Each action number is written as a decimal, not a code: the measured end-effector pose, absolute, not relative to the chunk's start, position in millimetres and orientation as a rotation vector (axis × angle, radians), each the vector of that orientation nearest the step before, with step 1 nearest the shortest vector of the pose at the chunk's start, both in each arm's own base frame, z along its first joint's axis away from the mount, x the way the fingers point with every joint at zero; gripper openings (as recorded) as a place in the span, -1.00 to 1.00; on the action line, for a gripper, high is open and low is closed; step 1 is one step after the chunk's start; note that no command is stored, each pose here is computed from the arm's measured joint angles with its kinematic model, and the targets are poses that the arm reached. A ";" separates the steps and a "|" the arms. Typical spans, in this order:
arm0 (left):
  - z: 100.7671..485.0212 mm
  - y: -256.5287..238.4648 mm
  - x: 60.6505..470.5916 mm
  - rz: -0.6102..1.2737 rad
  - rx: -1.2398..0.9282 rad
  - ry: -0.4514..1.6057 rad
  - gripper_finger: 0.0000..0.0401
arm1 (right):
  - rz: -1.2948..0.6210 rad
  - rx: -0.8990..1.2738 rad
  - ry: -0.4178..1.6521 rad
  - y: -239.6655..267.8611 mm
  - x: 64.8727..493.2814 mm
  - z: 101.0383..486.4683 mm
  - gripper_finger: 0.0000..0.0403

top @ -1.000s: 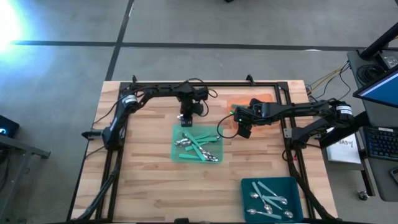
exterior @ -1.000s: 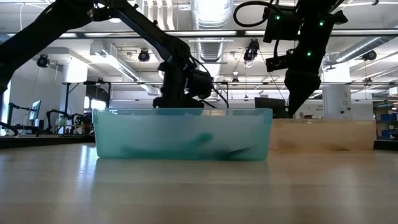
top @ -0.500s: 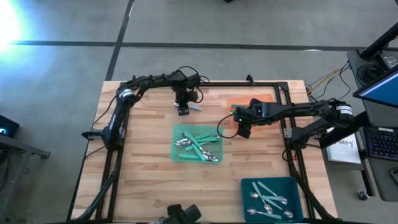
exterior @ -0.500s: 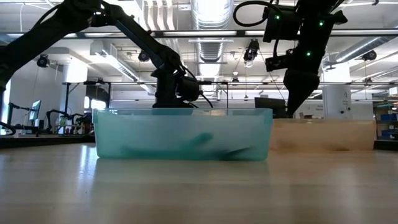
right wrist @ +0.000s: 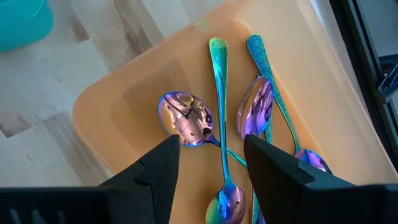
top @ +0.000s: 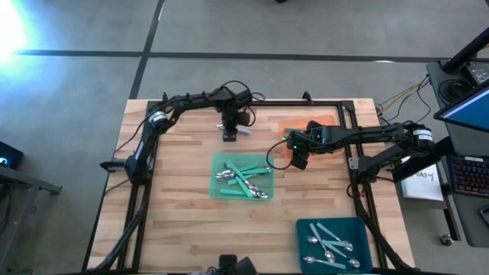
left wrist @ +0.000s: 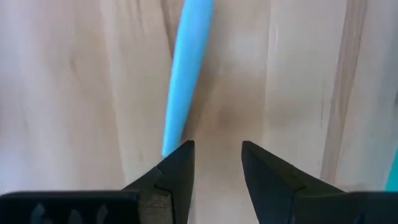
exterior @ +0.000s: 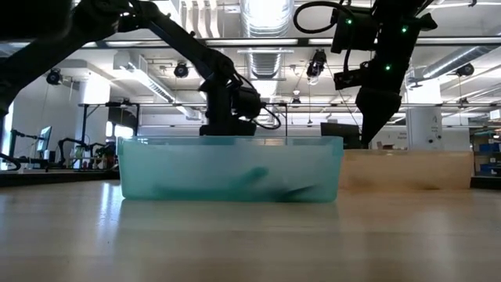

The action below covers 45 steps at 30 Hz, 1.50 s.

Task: Sort silverware by color (type)
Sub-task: Put the blue spoon into the blue bin

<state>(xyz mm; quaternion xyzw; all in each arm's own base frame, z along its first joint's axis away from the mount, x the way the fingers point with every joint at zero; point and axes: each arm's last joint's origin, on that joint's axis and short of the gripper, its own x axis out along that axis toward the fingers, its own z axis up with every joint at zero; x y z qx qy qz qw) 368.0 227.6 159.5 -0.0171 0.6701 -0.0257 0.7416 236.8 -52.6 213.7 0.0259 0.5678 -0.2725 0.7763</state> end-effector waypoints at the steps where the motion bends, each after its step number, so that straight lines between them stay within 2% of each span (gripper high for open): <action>1: 161.5 228.0 369.0 -0.054 -0.035 1.463 -0.42 | -0.590 0.056 1.229 -52.6 236.8 213.7 -0.15; 8: 167.7 232.0 373.9 -0.038 -0.001 1.426 -0.42 | -0.590 0.056 1.231 -52.6 236.6 213.6 -0.15; 20: 121.5 239.2 374.1 0.021 0.035 1.603 -0.42 | -0.589 0.056 1.234 -52.5 236.3 213.5 -0.15; 24: 122.7 238.3 373.6 0.003 0.004 1.590 -0.56 | -0.590 0.056 1.237 -52.5 236.0 213.4 -0.15; 29: 123.9 238.3 373.4 0.018 -0.034 1.585 -0.93 | -0.590 0.055 1.237 -52.5 236.1 213.4 -0.15; 38: 132.9 238.4 372.9 0.112 -0.125 1.568 -0.97 | -0.591 0.057 1.239 -52.5 235.8 213.4 -0.15; 45: 171.0 242.7 378.6 0.184 -0.155 1.487 -0.97 | -0.571 0.009 1.257 -52.7 234.9 212.3 -0.15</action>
